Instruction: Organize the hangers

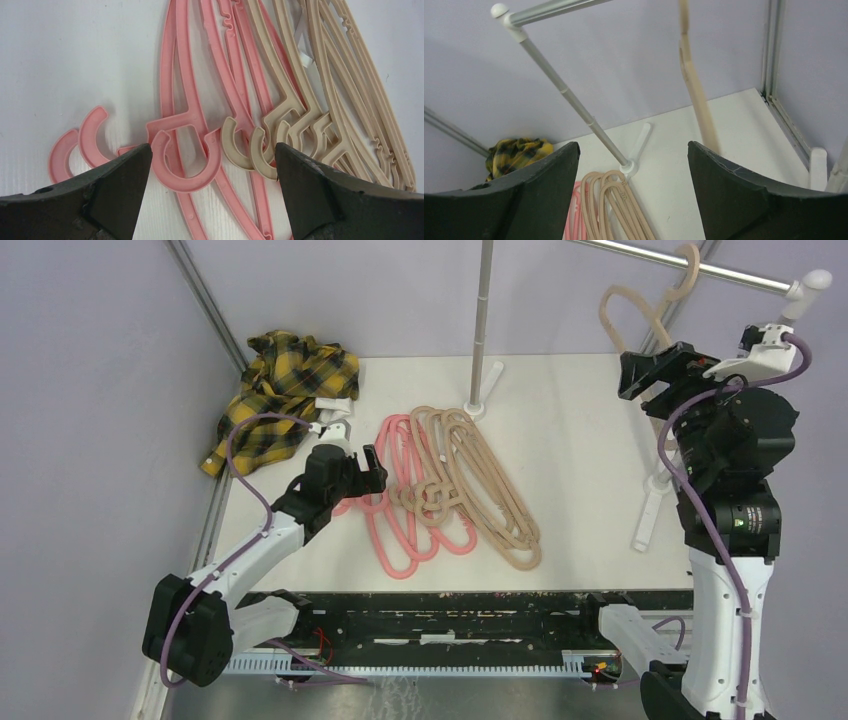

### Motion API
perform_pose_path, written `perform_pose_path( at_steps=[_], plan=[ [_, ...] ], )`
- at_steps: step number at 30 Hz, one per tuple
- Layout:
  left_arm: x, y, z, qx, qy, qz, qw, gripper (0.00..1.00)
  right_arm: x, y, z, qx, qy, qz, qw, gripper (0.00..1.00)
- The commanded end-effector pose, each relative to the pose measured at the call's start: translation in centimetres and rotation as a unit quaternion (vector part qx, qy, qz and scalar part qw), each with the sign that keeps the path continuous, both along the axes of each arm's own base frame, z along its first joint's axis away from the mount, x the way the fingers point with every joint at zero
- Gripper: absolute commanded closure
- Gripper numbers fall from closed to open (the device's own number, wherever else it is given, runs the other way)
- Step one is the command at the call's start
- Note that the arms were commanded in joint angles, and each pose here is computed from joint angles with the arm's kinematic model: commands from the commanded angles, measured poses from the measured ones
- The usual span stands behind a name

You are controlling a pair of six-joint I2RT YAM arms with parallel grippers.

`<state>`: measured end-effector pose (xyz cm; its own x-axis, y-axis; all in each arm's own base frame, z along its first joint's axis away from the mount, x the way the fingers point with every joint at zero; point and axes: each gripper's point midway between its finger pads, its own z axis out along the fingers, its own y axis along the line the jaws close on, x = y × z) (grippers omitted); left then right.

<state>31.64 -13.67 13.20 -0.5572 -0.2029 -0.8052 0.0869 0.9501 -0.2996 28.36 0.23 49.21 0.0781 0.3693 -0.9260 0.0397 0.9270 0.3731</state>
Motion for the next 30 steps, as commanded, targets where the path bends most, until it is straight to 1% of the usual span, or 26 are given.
perform_pose_path(
  at_steps=[1,4,6,7,8,11,14,18,22,25,30],
  plan=[
    [0.6,-0.8,0.9,-0.036,-0.013,0.006,0.999,0.01,0.1,3.6,0.1,-0.041,-0.001,0.109,0.993,0.15],
    [0.5,-0.8,0.7,-0.036,-0.010,0.006,0.999,0.01,1.5,6.1,-1.9,-0.042,0.034,0.180,0.982,0.18],
    [0.5,-0.8,0.6,-0.037,-0.009,0.008,0.999,0.01,3.1,7.7,-5.0,-0.058,0.082,0.214,0.972,0.20],
    [0.5,-0.8,0.6,-0.038,-0.009,0.008,0.999,0.01,3.4,9.5,-6.7,-0.074,0.106,0.238,0.963,0.20],
    [0.6,-0.9,0.5,-0.038,-0.009,0.008,0.999,0.01,4.2,10.2,-8.6,-0.093,0.135,0.245,0.955,0.20],
    [0.7,-0.9,0.4,-0.036,-0.007,0.009,0.999,0.01,5.1,15.1,-14.9,-0.147,0.217,0.297,0.918,0.20],
    [0.8,-0.9,0.5,-0.036,-0.006,0.010,0.999,0.01,5.7,18.4,-21.3,-0.169,0.283,0.326,0.886,0.23],
    [0.7,-0.8,0.7,-0.037,-0.009,0.012,0.999,0.01,4.8,20.9,-29.6,-0.200,0.354,0.344,0.846,0.27],
    [0.7,-0.7,0.6,-0.035,-0.008,0.014,0.999,0.01,1.9,22.2,-35.7,-0.207,0.408,0.369,0.809,0.32],
    [0.8,-0.7,0.3,-0.032,-0.004,0.014,0.999,0.01,-0.6,22.5,-39.2,-0.217,0.440,0.381,0.783,0.34],
    [0.9,-0.8,-0.5,-0.029,0.006,0.014,0.999,0.01,-3.0,22.9,-41.7,-0.222,0.463,0.393,0.763,0.36]
  ],
)
